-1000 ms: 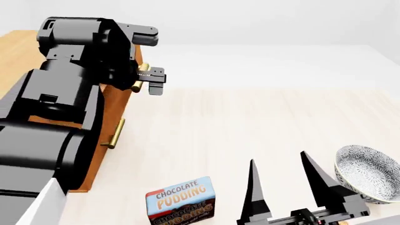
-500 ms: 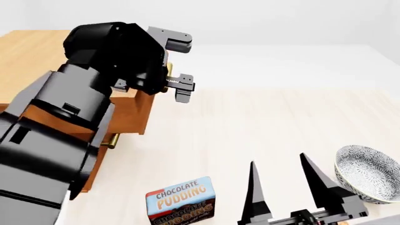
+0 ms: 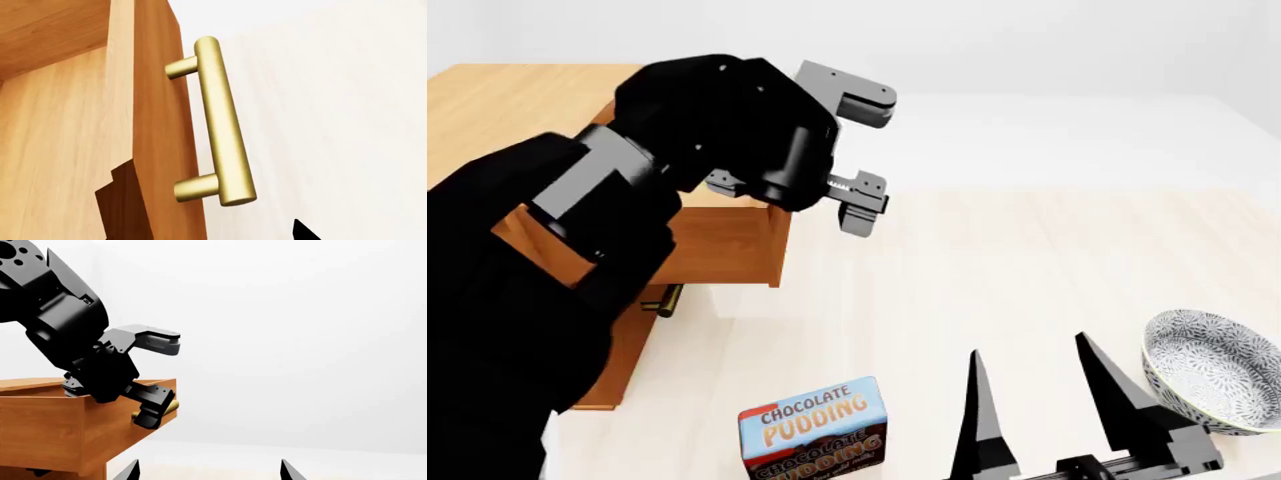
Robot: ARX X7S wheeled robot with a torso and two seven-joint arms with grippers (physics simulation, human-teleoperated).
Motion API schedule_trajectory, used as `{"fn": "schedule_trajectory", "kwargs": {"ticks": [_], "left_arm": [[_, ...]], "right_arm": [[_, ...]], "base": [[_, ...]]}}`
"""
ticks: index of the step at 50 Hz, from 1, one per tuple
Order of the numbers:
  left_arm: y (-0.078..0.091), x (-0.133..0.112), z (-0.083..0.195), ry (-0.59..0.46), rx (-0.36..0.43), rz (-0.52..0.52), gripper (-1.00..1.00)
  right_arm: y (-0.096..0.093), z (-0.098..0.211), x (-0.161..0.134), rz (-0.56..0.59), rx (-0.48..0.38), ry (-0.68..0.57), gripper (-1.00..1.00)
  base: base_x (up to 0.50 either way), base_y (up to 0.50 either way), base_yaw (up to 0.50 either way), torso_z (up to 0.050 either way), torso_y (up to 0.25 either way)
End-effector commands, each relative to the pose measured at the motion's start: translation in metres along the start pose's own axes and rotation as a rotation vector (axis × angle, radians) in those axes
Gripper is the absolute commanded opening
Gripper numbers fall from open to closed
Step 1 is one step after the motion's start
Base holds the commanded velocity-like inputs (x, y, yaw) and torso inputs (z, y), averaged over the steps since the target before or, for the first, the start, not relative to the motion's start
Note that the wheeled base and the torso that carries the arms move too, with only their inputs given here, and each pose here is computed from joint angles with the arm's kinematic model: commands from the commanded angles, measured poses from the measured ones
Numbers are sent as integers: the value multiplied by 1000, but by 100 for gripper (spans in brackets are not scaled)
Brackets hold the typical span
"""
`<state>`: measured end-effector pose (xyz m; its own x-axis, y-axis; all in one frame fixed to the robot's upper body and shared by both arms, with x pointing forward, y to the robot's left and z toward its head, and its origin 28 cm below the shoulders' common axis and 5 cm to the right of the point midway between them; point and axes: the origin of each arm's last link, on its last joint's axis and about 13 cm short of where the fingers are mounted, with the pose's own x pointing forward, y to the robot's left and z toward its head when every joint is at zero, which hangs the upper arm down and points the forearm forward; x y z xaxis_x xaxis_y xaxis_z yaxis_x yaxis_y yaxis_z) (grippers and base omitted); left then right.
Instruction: Put the butter at the back in the top drawer of the cabinet and close it.
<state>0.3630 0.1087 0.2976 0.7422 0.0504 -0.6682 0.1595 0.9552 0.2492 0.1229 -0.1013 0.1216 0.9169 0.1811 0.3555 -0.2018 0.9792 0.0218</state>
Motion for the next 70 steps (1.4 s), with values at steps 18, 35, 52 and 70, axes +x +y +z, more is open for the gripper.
{"fn": "schedule_trajectory", "kwargs": {"ticks": [18, 35, 52, 70], "left_arm": [[-10, -40, 11, -266, -117, -141, 100], [18, -76, -23, -806, -67, 100, 100], [39, -115, -105, -1073, 31, 240, 100], [65, -123, -187, -1123, 46, 292, 100]], "right_arm": [[2, -3, 0, 12, 5, 6, 100], [6, -4, 4, 14, 8, 14, 100], [10, 5, 11, -100, 44, 64, 100], [17, 6, 37, -708, -1, 237, 100]], "base": [[0, 0, -1, 0, 2], [0, -1, -2, 0, 2], [0, 0, 0, 0, 0], [0, 0, 0, 0, 0]]}}
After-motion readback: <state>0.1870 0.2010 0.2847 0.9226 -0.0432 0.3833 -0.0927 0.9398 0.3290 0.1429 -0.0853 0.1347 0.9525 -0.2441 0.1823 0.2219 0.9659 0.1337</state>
